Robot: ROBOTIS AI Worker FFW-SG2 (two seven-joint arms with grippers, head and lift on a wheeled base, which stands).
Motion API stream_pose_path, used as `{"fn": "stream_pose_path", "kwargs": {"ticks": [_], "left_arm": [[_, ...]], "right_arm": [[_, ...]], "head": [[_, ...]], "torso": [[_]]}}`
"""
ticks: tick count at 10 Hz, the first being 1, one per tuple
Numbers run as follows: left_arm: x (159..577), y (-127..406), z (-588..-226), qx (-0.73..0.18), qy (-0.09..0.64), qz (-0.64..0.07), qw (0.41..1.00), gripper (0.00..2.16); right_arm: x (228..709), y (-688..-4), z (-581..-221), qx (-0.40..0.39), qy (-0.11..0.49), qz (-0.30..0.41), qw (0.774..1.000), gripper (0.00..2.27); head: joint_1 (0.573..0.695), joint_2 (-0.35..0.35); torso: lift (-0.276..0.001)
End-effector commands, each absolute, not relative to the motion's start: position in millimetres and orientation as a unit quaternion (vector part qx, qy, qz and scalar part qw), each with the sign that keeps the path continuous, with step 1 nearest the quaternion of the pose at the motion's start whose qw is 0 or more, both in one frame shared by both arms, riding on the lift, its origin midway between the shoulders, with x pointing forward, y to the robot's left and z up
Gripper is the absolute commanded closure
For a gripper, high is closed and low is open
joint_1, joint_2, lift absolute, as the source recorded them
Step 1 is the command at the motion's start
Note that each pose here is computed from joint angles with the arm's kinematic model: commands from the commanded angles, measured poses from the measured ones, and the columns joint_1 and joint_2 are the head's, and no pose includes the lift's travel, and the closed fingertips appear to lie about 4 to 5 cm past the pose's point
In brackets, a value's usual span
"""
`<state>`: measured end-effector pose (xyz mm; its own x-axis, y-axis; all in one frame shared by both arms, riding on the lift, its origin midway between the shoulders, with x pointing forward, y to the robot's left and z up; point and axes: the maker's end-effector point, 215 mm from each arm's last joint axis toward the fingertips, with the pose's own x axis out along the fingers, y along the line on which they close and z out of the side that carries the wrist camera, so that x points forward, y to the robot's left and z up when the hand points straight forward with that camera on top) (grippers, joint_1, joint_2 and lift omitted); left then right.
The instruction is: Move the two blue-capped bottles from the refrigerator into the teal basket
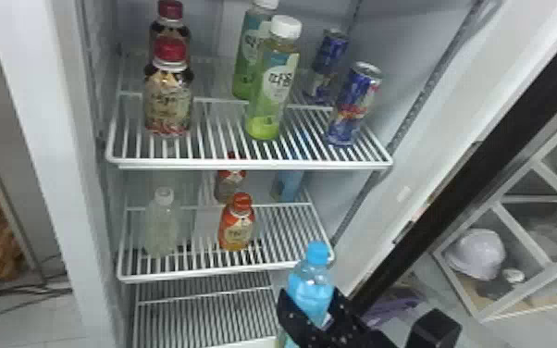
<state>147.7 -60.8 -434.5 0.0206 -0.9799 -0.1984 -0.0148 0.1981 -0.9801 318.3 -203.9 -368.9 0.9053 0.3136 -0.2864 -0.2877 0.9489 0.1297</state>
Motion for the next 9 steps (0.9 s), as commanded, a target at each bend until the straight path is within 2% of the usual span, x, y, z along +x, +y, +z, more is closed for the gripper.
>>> {"fn": "stream_pose_path", "kwargs": {"ticks": [1,9], "left_arm": [[147.7,-60.6,-434.9,-0.456,0.545,-0.439,0.550,1.18],[144.8,-59.6,-436.6,-0.458,0.548,-0.436,0.548,1.18]], "right_arm": [[311.1,-205.2,-376.8,0.041,0.174,0.155,0.971,0.63],[272.1,-191.3,-417.8,0.049,0.281,0.191,0.939,0.63]], "head": [[0.695,-0.350],[0.695,-0.350]], "torso": [[-0.136],[-0.136]]}}
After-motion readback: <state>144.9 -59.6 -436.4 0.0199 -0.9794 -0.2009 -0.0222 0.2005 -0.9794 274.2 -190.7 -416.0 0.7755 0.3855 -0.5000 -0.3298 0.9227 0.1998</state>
